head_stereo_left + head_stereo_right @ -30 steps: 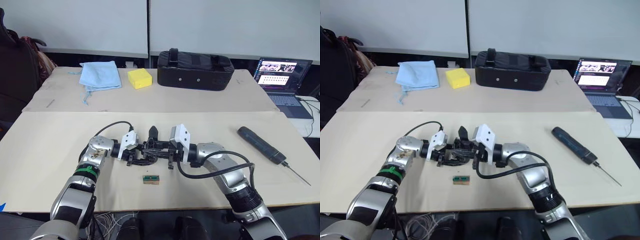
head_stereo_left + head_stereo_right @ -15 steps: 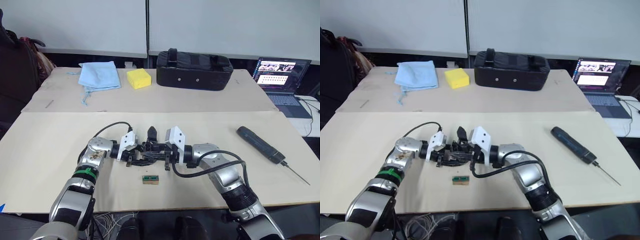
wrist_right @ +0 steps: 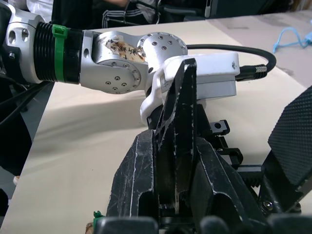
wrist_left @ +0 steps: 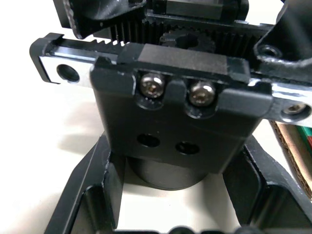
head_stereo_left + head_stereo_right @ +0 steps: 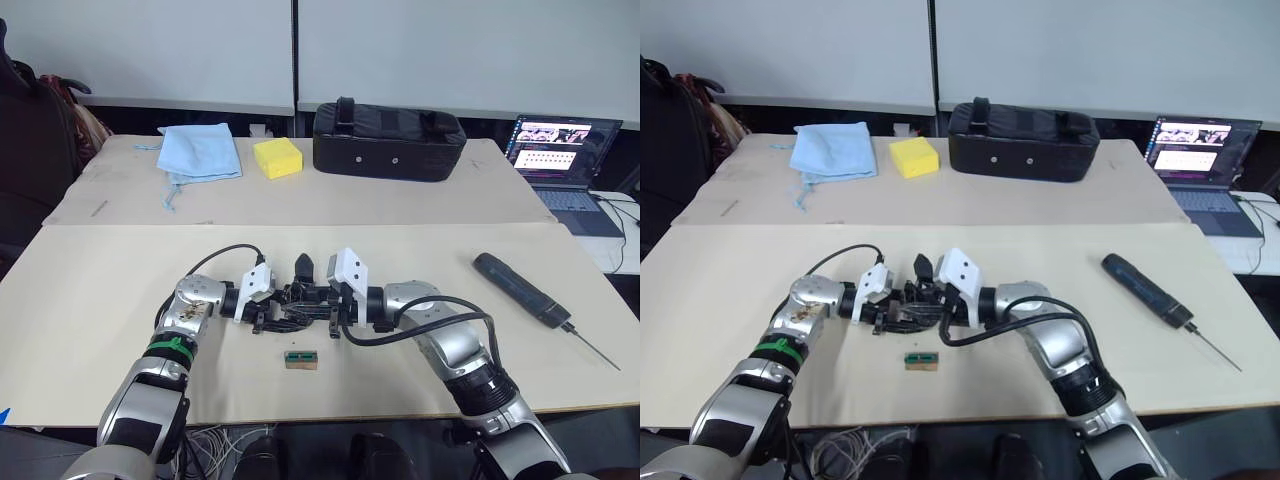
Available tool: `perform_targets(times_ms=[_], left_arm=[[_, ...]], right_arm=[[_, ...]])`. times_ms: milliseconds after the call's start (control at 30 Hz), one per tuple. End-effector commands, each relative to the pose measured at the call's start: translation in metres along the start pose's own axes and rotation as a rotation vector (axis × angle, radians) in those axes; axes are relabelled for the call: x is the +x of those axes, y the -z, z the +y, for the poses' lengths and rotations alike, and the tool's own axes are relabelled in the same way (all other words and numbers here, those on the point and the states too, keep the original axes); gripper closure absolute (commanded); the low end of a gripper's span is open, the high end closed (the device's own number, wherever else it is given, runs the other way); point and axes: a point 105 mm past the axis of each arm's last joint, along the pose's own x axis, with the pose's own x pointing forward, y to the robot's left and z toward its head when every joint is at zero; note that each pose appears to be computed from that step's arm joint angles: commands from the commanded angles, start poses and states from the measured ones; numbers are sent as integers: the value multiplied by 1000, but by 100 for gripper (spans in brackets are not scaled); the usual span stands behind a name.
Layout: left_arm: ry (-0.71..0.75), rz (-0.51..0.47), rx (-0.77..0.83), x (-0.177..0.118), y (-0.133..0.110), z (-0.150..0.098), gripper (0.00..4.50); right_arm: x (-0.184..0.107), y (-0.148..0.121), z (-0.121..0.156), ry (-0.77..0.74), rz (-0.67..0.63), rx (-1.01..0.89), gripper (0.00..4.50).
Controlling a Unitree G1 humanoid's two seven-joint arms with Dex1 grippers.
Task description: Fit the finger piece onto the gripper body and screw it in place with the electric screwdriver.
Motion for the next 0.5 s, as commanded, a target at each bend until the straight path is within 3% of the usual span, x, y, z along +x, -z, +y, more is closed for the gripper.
perform_targets(times_ms=[33, 167, 500], left_arm=[[36, 25, -29, 4, 8, -8, 221], [35, 20, -30, 5, 7, -8, 221], [27, 19, -34, 4, 8, -9, 221]], right_arm=[[0, 29, -7, 46, 109, 63, 406], [-4, 37, -10, 52, 151, 66, 406], [2, 5, -8, 35, 61, -20, 406]])
